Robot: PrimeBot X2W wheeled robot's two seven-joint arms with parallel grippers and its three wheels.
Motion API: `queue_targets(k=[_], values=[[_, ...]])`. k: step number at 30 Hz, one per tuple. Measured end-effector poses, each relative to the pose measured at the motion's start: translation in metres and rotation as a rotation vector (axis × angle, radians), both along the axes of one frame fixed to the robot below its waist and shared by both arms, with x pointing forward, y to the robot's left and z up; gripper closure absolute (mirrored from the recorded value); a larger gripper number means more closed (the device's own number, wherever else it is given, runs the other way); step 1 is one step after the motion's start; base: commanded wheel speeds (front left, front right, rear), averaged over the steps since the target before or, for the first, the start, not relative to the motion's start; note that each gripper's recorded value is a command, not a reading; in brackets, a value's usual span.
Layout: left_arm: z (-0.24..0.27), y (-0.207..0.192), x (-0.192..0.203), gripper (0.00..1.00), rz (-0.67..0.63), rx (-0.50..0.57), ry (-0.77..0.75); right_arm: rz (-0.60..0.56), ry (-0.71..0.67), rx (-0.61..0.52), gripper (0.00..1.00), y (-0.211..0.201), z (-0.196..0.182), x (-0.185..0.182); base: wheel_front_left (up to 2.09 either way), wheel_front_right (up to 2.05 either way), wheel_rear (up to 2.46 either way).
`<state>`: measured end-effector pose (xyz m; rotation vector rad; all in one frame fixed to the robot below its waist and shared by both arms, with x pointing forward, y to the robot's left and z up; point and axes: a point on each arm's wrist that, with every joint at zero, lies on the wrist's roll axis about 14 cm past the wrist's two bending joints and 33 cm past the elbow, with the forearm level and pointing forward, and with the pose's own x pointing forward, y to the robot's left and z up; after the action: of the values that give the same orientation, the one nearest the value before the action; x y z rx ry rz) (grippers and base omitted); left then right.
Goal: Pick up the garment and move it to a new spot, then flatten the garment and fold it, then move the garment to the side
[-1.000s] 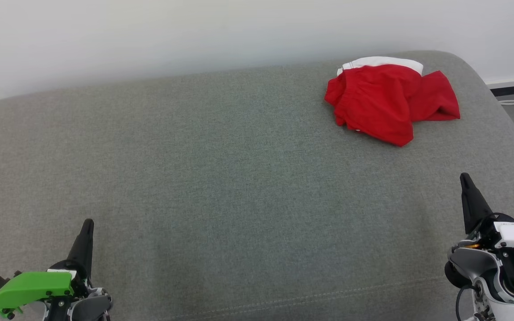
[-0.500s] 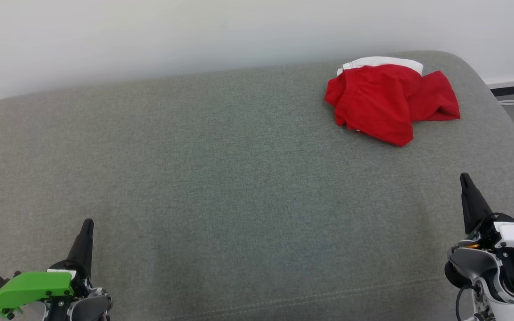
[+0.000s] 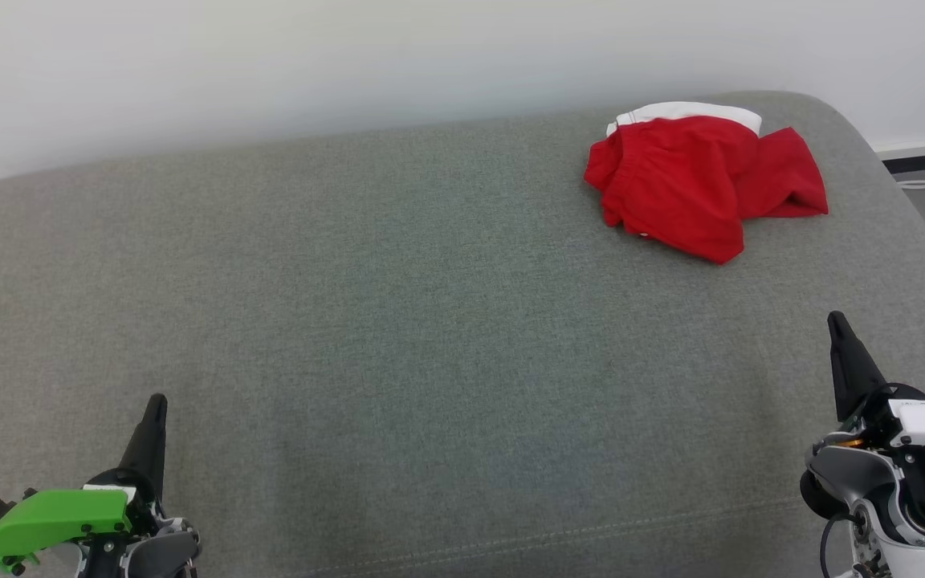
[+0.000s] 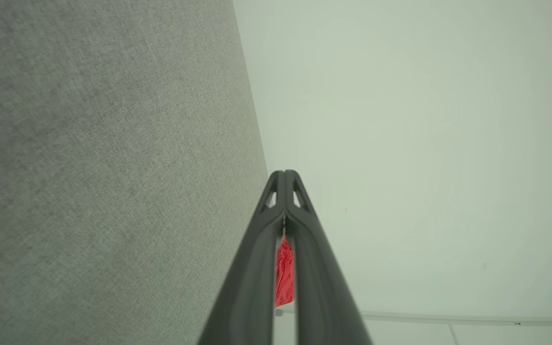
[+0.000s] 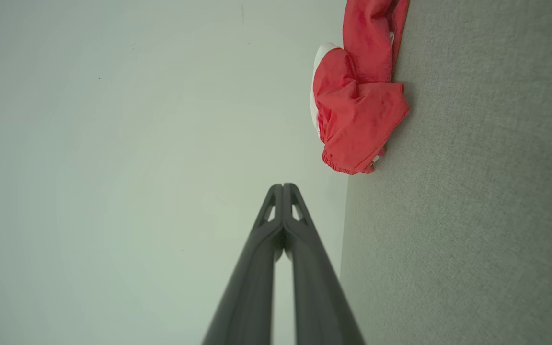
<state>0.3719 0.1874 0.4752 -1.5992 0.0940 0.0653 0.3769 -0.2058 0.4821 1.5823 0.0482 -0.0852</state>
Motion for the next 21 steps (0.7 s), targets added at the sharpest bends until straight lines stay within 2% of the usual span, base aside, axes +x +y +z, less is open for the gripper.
queue_targets(k=[21], values=[[0.0001, 0.0002, 0.0000, 1.00, 0.002, -0.001, 0.000, 0.000, 0.000, 0.000, 1.00, 0.0001, 0.0001, 0.0000, 0.00, 0.00, 0.00]])
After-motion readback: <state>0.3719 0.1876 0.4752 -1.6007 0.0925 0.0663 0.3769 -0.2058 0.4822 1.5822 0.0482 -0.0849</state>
